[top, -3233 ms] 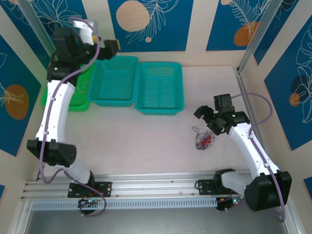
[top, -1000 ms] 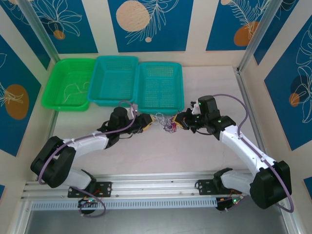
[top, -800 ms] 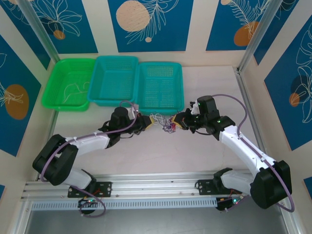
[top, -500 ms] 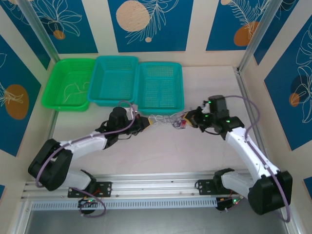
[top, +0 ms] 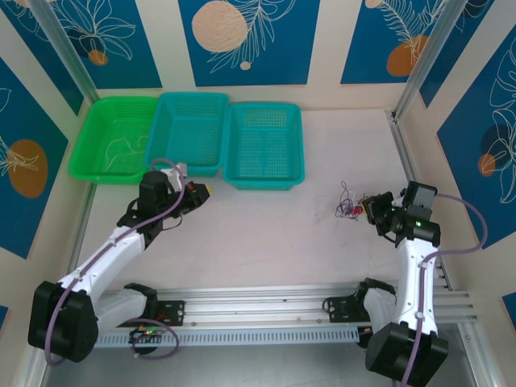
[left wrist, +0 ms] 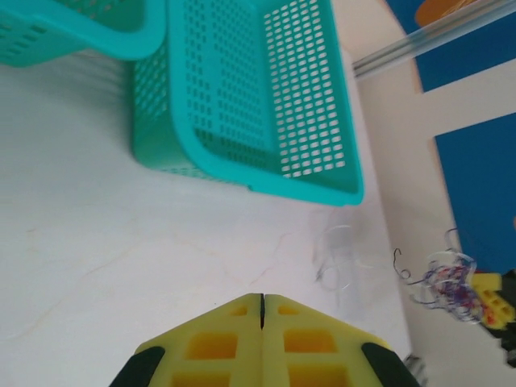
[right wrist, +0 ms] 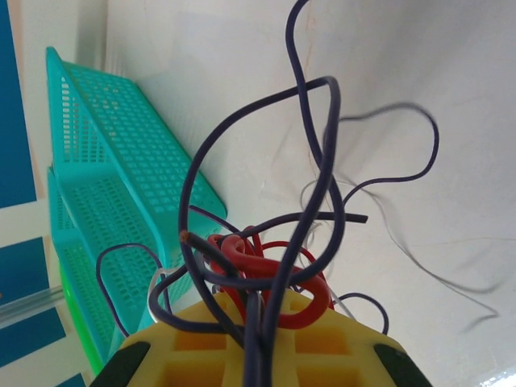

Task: Untangle the cables

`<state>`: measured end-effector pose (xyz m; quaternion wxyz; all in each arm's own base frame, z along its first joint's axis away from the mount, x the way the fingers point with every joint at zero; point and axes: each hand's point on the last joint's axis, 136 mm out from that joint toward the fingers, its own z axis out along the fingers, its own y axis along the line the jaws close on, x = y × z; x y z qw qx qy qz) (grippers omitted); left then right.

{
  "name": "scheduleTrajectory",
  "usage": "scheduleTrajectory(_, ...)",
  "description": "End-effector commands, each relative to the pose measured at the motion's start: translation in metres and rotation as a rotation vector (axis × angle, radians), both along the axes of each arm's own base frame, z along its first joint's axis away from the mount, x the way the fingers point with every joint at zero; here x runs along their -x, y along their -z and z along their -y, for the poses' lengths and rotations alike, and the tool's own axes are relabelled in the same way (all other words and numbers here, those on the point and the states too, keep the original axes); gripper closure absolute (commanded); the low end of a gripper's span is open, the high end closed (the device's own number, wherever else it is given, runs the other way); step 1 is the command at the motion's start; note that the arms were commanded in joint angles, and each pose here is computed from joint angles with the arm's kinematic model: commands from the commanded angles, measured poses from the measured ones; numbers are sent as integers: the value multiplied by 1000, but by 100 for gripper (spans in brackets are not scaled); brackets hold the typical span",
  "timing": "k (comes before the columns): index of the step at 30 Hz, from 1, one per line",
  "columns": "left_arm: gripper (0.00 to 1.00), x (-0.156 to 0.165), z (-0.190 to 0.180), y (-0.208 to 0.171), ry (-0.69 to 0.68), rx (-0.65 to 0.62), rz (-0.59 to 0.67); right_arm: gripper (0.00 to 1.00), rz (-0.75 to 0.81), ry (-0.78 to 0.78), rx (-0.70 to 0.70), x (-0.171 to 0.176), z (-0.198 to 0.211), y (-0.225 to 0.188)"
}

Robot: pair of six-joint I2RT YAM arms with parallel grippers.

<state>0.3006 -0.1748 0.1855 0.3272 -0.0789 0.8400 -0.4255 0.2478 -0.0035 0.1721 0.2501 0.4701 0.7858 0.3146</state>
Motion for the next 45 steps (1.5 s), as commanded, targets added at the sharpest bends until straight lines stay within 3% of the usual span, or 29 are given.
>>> scheduleTrajectory(1,100,5,3,-13,73,-50,95,100,52,-100,-47,-4,-18,-12)
scheduleTrajectory(3,99,12,23,-30,181,11,186,100,88,-168,-87,-7,-34,-17)
scheduleTrajectory(4,91,19,35,-38,249,18,240,100,104,-201,-90,-8,-41,-21)
scheduleTrajectory(10,67,71,102,-39,610,-122,539,100,181,-421,-24,-12,-88,-59)
scheduleTrajectory(15,42,93,134,-34,762,-173,709,100,263,-614,13,-11,-131,-97)
scheduleTrajectory(19,34,95,147,-36,798,-232,813,100,320,-721,43,-7,-156,-119)
scheduleTrajectory(31,30,78,170,-40,768,-306,1011,100,371,-900,39,3,-206,-136)
scheduleTrajectory(33,34,81,174,-37,791,-345,1049,100,369,-914,41,4,-210,-136)
scheduleTrajectory(35,50,83,177,-37,807,-360,1072,100,366,-916,45,3,-212,-136)
scheduleTrajectory(39,98,84,179,-34,817,-365,1073,100,348,-897,58,1,-209,-130)
scheduleTrajectory(45,100,82,171,-41,741,-343,1040,93,185,-697,200,-14,-166,-87)
